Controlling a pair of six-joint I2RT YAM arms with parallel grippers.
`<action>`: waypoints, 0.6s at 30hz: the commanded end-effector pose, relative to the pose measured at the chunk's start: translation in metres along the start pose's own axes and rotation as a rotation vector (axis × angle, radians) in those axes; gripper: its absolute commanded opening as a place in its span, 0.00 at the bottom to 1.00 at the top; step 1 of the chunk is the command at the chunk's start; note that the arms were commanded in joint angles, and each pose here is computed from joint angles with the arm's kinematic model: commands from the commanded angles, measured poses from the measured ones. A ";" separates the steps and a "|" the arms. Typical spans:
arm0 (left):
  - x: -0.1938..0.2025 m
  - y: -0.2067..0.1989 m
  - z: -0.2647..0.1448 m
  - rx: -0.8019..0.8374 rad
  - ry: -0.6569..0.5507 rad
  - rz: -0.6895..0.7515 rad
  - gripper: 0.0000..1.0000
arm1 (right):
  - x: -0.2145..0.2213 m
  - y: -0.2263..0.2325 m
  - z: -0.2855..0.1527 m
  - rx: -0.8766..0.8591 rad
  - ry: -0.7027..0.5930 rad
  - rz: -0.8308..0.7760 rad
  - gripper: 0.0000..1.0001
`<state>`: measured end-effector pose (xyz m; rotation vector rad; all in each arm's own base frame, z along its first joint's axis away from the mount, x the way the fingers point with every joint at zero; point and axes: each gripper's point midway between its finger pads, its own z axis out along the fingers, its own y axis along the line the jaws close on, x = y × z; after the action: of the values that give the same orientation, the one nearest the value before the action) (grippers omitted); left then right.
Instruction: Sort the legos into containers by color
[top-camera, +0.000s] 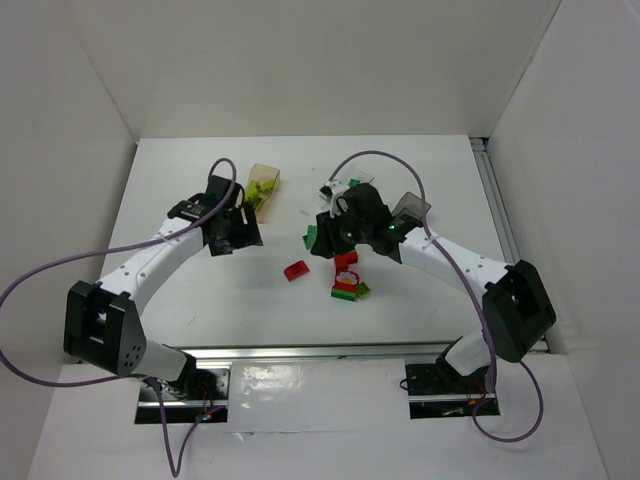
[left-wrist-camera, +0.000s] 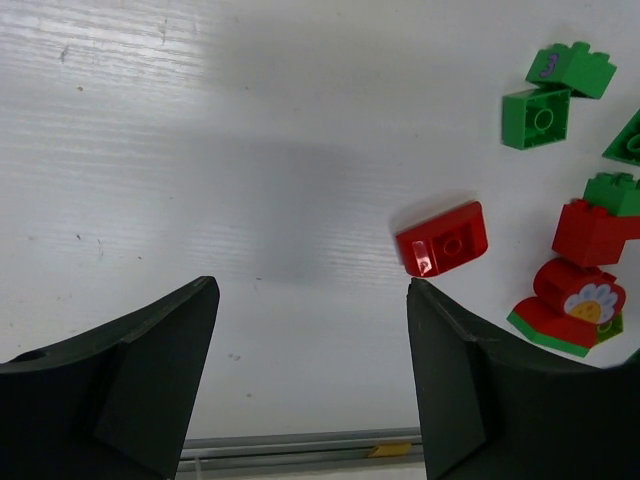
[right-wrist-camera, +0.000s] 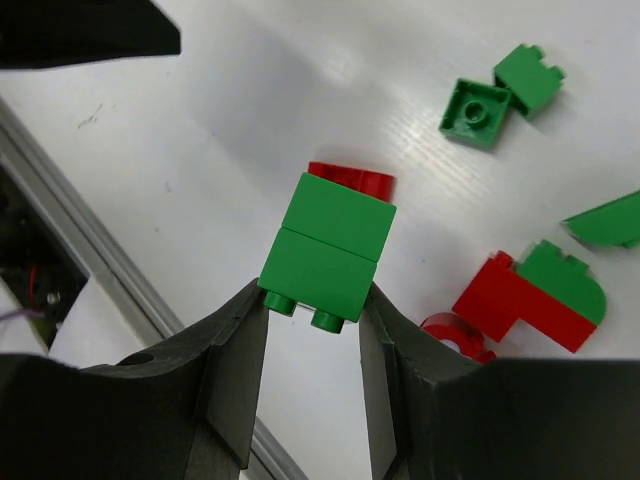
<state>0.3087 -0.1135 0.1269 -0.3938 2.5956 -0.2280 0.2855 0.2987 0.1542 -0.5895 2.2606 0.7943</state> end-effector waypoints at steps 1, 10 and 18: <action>0.002 -0.009 0.006 0.057 0.026 0.064 0.84 | 0.004 0.024 0.000 -0.180 0.044 -0.103 0.26; 0.008 -0.045 0.006 0.275 0.074 0.169 0.85 | -0.009 0.015 0.001 -0.188 0.058 -0.117 0.26; 0.034 -0.123 -0.087 1.023 0.060 0.385 0.88 | -0.015 0.021 -0.051 -0.407 0.070 -0.080 0.24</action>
<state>0.2929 -0.2006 0.1544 0.1396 2.4699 -0.9637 0.2791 0.2883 0.1611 -0.8211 2.2466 1.0537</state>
